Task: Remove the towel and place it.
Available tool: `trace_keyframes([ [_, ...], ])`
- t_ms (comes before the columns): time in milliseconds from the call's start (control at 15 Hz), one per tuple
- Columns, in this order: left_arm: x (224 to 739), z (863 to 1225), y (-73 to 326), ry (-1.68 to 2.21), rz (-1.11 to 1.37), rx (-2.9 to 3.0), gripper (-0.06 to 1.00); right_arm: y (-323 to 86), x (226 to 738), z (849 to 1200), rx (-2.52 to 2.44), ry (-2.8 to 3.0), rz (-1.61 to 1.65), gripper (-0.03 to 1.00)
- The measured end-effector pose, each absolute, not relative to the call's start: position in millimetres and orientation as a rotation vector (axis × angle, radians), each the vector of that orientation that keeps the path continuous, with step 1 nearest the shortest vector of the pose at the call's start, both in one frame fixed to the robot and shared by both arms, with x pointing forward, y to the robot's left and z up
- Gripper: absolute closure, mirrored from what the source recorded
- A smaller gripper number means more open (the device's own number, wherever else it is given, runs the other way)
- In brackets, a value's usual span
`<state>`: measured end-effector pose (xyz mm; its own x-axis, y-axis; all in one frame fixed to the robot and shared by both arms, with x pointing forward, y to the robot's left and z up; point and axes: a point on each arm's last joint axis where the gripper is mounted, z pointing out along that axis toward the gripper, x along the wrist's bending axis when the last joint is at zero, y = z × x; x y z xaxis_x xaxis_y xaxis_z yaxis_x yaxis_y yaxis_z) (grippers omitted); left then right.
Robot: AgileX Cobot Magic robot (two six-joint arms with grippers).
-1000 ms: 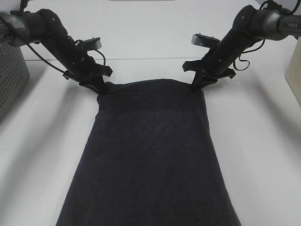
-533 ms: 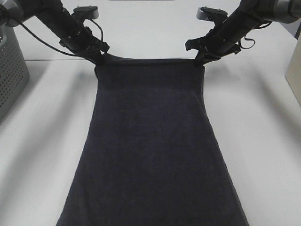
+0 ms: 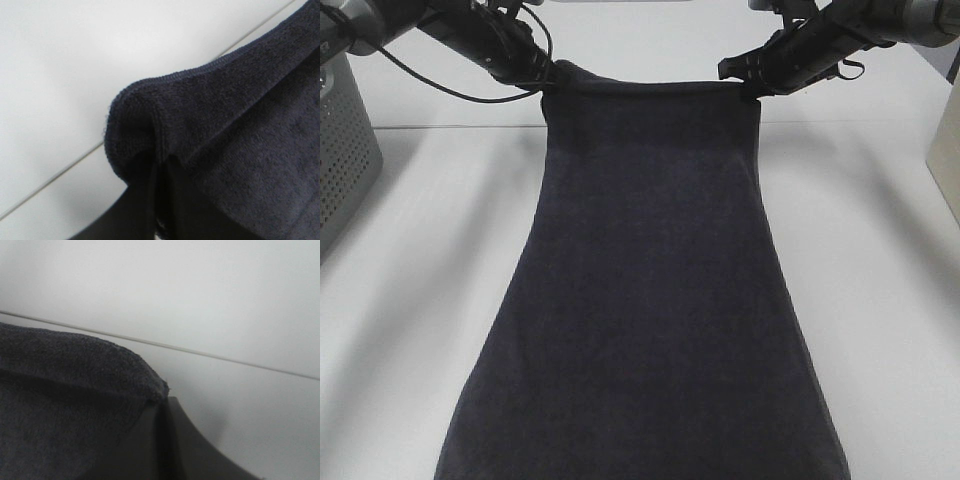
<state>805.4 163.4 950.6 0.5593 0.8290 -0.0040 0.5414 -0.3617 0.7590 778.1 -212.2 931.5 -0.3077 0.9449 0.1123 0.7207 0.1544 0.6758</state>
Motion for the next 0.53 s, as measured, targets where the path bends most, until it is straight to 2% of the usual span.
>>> trace_keyframes([
  [400,815,933,164,1.083,0.582,2.012,0.93,-214,785,937,1.553,2.003,0.967,0.96],
  [533,815,928,164,1.088,0.580,2.011,0.93,-214,786,929,1.567,2.010,0.961,0.96],
])
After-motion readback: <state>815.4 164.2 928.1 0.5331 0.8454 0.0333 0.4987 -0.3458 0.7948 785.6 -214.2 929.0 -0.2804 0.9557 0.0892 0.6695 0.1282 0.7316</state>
